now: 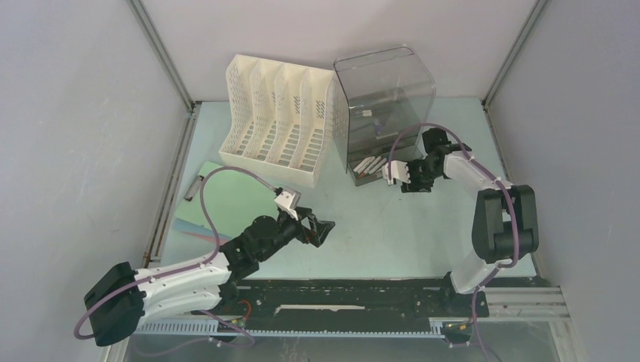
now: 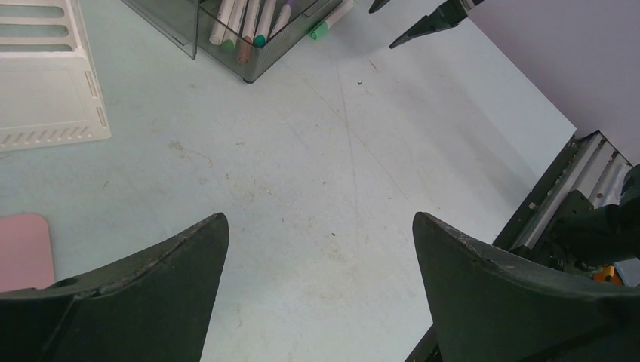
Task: Organize the desk
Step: Pick up the stationery from the center of the board.
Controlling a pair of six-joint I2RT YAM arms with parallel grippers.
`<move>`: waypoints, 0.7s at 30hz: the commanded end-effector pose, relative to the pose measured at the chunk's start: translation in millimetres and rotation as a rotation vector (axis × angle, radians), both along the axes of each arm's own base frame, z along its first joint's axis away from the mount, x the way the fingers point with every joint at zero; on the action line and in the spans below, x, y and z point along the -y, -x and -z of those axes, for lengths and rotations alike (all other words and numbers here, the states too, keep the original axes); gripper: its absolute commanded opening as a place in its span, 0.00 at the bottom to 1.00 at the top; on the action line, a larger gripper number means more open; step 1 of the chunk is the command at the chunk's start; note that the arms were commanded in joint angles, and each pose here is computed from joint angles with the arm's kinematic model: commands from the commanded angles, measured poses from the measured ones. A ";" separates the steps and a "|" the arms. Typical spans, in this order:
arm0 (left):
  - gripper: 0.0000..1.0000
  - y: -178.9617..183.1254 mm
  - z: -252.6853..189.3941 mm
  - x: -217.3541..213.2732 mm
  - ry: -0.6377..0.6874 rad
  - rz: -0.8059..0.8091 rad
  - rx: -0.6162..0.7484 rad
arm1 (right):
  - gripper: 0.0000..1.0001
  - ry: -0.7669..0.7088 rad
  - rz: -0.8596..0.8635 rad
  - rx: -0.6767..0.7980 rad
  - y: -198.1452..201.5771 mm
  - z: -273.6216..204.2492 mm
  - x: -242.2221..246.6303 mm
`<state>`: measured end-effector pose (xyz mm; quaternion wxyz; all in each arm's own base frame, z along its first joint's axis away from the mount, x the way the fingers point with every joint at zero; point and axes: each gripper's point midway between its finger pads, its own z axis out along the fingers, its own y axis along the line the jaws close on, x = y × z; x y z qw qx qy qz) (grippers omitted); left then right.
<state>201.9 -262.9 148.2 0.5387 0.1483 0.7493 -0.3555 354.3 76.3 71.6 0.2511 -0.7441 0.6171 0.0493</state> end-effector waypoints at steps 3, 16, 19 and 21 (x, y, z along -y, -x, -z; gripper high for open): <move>1.00 -1.2 -4.6 -7.1 0.026 -0.019 0.036 | 0.56 0.098 -0.017 0.123 -36.2 1.8 3.7; 1.00 -3.6 -0.1 -13.5 0.001 -0.043 0.047 | 0.56 0.183 -0.024 0.176 -60.9 23.2 1.5; 1.00 -4.0 1.1 -13.5 -0.003 -0.044 0.046 | 0.56 0.191 -0.017 0.168 -62.0 28.7 4.6; 1.00 -4.3 1.9 -13.0 -0.006 -0.044 0.044 | 0.56 0.190 -0.012 0.165 -63.5 31.3 5.7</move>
